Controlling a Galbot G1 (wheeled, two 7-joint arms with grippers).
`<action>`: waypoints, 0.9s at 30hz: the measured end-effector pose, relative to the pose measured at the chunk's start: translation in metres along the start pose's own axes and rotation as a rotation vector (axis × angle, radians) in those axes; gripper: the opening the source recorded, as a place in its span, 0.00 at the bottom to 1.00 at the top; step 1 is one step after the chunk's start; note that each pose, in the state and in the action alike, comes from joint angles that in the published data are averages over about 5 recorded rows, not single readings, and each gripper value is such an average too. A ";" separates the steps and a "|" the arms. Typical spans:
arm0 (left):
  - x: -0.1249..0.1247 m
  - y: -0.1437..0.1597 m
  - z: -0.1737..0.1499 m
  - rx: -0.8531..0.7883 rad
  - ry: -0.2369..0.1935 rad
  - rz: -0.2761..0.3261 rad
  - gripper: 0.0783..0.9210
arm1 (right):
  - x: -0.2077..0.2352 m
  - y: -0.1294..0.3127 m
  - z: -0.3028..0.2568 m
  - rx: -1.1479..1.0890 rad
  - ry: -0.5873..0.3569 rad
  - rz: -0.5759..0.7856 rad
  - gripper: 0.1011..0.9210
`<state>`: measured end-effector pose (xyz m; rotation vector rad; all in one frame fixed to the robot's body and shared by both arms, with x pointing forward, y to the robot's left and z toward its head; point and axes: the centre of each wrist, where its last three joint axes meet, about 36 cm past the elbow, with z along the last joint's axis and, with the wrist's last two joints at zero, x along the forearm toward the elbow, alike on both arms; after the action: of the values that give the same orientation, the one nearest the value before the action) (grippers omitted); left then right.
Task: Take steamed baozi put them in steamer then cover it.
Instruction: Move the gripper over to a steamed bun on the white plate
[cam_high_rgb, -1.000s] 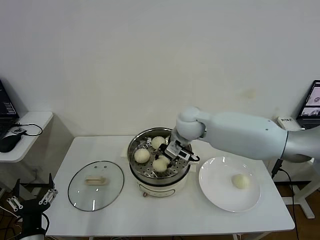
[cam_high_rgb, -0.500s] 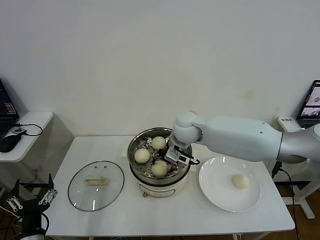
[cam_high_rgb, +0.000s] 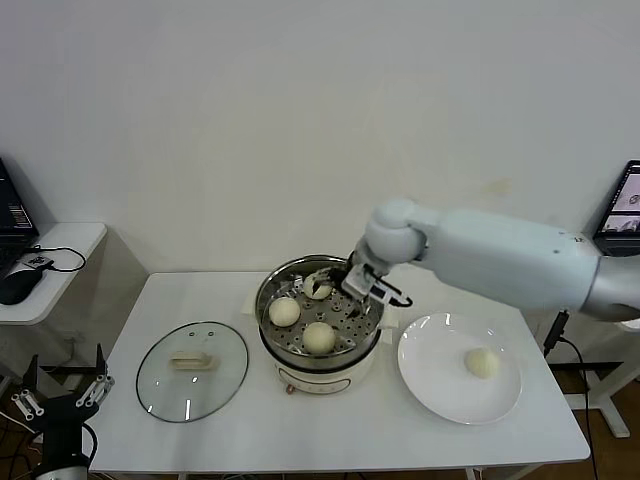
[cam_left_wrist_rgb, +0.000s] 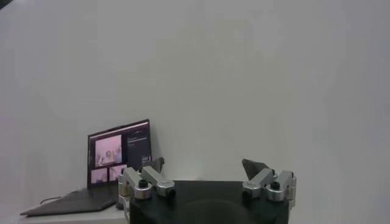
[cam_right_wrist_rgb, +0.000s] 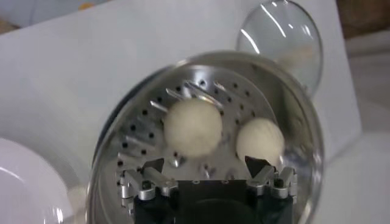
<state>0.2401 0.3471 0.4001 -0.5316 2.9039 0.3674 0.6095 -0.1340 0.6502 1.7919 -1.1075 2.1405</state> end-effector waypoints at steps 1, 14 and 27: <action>-0.001 0.000 0.000 0.001 -0.001 0.001 0.88 | 0.006 0.003 0.004 -0.036 0.015 0.005 0.88; -0.006 -0.007 0.001 0.014 -0.011 0.028 0.88 | 0.060 0.106 0.065 -0.478 0.152 0.009 0.88; -0.004 -0.016 0.000 0.018 -0.011 0.052 0.88 | 0.045 0.231 0.101 -0.668 0.195 -0.059 0.88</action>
<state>0.2493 0.3344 0.3972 -0.4502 2.9123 0.3500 0.5531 -0.3771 0.5909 1.2630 -1.4607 1.5867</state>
